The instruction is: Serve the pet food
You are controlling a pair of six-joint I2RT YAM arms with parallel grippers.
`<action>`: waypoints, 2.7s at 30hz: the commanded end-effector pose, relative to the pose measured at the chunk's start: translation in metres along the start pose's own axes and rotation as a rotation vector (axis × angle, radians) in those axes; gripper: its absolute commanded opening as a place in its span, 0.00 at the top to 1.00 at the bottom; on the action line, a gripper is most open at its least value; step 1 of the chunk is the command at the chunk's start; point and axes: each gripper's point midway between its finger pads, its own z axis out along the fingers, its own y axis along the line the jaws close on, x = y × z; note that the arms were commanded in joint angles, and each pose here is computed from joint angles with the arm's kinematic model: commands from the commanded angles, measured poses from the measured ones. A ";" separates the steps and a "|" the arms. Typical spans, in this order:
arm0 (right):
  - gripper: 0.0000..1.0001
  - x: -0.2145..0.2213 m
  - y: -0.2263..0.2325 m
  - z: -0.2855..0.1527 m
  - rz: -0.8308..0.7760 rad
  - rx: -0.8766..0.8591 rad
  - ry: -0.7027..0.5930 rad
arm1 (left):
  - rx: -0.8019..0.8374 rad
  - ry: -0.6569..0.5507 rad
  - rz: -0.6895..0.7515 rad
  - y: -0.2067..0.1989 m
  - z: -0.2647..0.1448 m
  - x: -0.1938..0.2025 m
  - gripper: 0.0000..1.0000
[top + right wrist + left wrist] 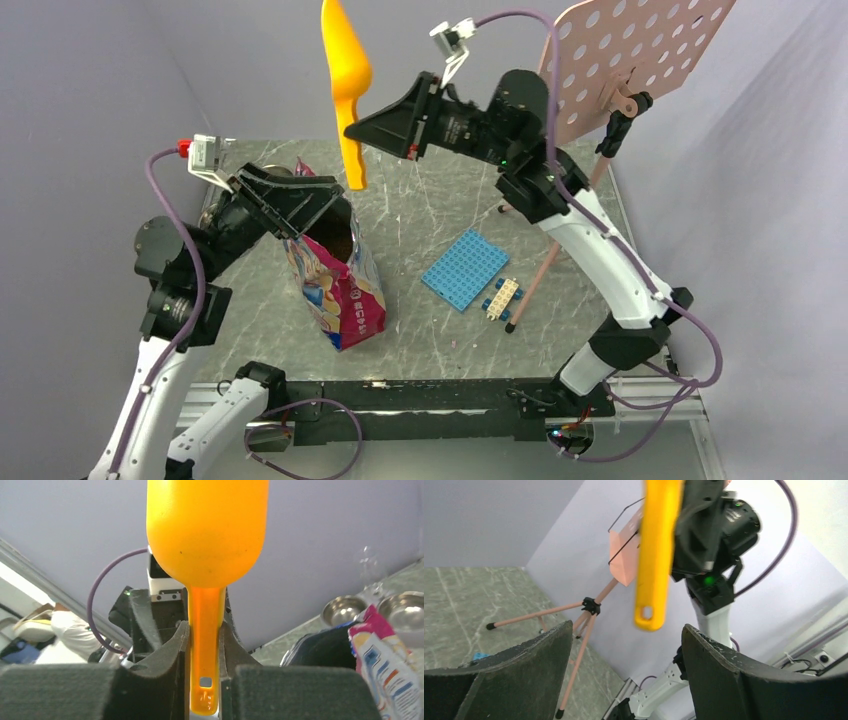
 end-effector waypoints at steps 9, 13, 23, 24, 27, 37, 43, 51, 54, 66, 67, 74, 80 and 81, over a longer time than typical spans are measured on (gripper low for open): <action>1.00 0.028 0.035 0.005 0.126 -0.237 0.067 | 0.225 0.023 0.061 -0.051 0.002 -0.005 0.17; 1.00 0.029 0.039 0.000 0.138 -0.228 0.058 | 0.201 0.009 0.067 -0.049 0.000 -0.006 0.18; 1.00 0.027 0.056 0.004 0.201 -0.314 0.017 | 0.233 0.029 0.025 -0.052 0.002 0.003 0.35; 1.00 0.027 0.057 0.005 0.209 -0.319 0.012 | 0.231 0.036 0.027 -0.051 0.002 0.005 0.38; 1.00 0.029 0.059 0.008 0.235 -0.326 -0.004 | 0.237 0.054 0.029 -0.052 0.002 0.009 0.52; 0.44 0.055 0.012 0.006 0.176 -0.050 0.080 | -0.088 0.200 0.251 -0.009 -0.026 0.023 1.00; 0.00 0.062 -0.030 0.004 0.117 0.197 0.117 | -0.282 0.349 0.445 0.014 -0.069 0.027 1.00; 0.00 0.069 -0.017 0.020 0.004 0.183 0.151 | -0.540 0.493 0.568 0.050 -0.112 0.024 1.00; 0.00 0.074 -0.011 0.022 -0.031 0.185 0.152 | -0.594 0.489 0.595 0.058 -0.120 0.020 1.00; 0.06 0.076 -0.054 0.051 0.016 0.395 0.123 | -0.583 0.622 0.674 0.070 -0.150 0.043 1.00; 0.09 0.078 -0.056 0.054 0.016 0.399 0.123 | -0.579 0.634 0.679 0.069 -0.151 0.044 1.00; 0.58 0.090 -0.073 0.053 -0.002 0.465 0.155 | -0.577 0.627 0.699 0.061 -0.155 0.037 1.00; 1.00 0.085 -0.042 0.043 -0.007 0.323 0.174 | -0.483 0.517 0.529 0.030 -0.135 0.039 0.78; 1.00 0.080 -0.034 0.039 -0.015 0.295 0.164 | -0.446 0.484 0.494 0.023 -0.131 0.040 0.68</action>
